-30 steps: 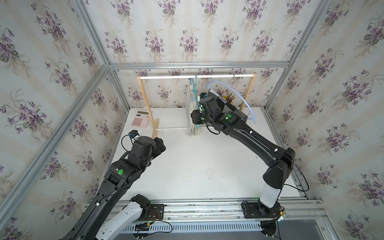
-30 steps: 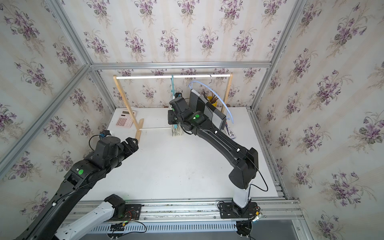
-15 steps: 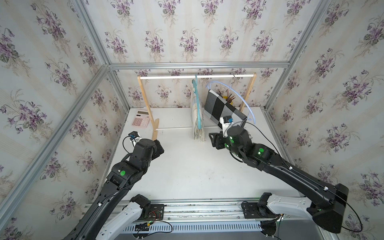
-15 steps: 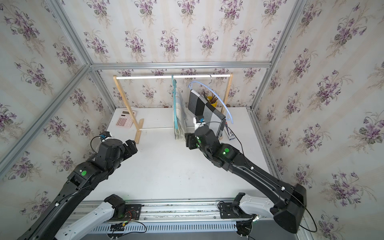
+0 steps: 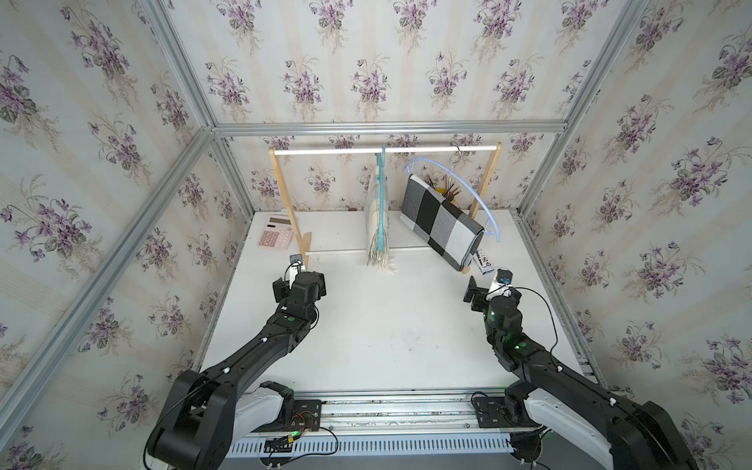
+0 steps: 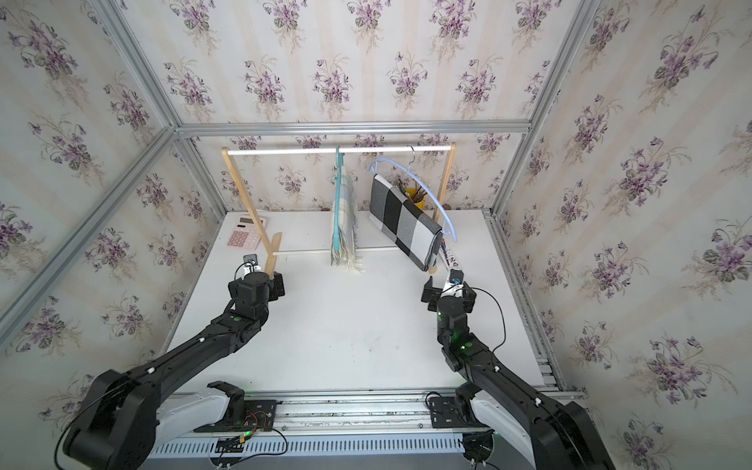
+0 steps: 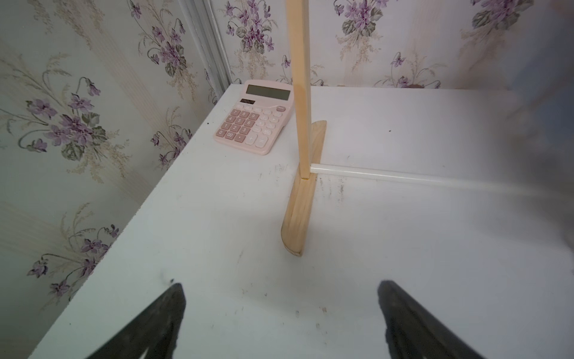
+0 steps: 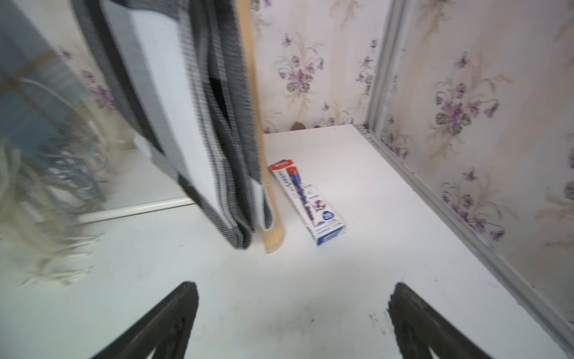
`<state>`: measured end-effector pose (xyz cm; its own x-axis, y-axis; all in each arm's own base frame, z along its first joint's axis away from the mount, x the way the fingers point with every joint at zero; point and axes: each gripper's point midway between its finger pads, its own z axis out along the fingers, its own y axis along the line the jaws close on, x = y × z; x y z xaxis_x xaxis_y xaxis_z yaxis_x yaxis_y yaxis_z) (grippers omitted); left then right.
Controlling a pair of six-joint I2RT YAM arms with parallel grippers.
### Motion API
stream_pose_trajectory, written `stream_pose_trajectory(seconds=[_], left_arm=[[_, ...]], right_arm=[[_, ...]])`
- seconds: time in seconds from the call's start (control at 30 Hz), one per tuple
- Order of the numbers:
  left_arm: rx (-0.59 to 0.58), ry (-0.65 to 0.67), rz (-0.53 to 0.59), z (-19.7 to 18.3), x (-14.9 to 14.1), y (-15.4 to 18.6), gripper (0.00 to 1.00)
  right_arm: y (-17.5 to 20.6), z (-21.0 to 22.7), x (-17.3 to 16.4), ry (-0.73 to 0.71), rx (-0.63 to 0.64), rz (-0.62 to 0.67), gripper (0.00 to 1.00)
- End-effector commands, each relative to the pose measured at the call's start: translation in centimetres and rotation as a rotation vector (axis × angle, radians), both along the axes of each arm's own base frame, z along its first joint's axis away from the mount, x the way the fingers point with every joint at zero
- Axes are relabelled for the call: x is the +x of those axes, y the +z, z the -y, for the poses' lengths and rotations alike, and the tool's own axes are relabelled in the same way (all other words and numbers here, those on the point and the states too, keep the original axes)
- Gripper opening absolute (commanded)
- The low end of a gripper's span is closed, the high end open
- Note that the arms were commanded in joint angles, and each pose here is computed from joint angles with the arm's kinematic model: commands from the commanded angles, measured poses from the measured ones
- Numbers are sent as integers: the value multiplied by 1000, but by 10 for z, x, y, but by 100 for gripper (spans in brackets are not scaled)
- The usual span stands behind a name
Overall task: Hang the scarf on the hanger
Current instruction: Reset both arms
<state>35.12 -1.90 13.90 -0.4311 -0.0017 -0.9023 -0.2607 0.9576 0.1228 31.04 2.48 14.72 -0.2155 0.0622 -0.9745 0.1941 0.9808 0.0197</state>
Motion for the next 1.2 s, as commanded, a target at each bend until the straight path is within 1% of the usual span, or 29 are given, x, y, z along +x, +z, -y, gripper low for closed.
stream_pose_trajectory(seconds=[0.0, 0.07, 0.1, 0.13, 0.2, 0.23, 0.27, 0.3, 0.37, 0.4, 0.43, 0.5, 0.53, 0.67, 0.77, 1.17], left_arm=[[71, -87, 180, 5, 30, 40, 100], [141, -196, 180, 12, 36, 32, 100], [147, -227, 167, 12, 39, 25, 100], [133, -256, 154, 10, 41, 18, 100], [33, -208, 65, -8, 45, -2, 100], [-15, -235, 51, -9, 47, -9, 100], [-45, -257, 63, -10, 48, -14, 100], [-57, -243, 72, -14, 47, -24, 100], [-70, -191, 147, -25, 39, -33, 100], [-62, -172, 177, -29, 36, -38, 100], [-49, -160, 200, -32, 35, -36, 100], [-73, -136, 124, -35, 35, -44, 100], [-78, -113, 103, -38, 40, -44, 100], [-56, -114, 139, -39, 42, -41, 100], [-57, -123, 126, -37, 43, -42, 100], [-54, -135, 118, -35, 45, -43, 100]], right_arm=[[29, 10, 10, 31, -19, 169, 100], [21, 28, 11, -23, -43, 164, 100], [18, 33, 12, -38, -41, 172, 100], [17, 35, 12, -41, -46, 192, 100], [14, 36, 14, -34, -45, 222, 100], [14, 31, 16, -7, -57, 242, 100], [12, 30, 17, 1, -60, 252, 100], [10, 30, 16, 1, -50, 266, 100], [0, 26, 15, 29, -60, 275, 100], [8, 26, 14, 27, -67, 320, 100], [11, 23, 17, 40, -62, 320, 100], [-1, 26, 31, 15, -49, 245, 100], [-3, 31, 38, -17, -54, 231, 100], [-16, 37, 53, -25, -24, 151, 100], [-17, 39, 57, -15, 0, 140, 100], [-16, 39, 56, -12, -1, 147, 100]])
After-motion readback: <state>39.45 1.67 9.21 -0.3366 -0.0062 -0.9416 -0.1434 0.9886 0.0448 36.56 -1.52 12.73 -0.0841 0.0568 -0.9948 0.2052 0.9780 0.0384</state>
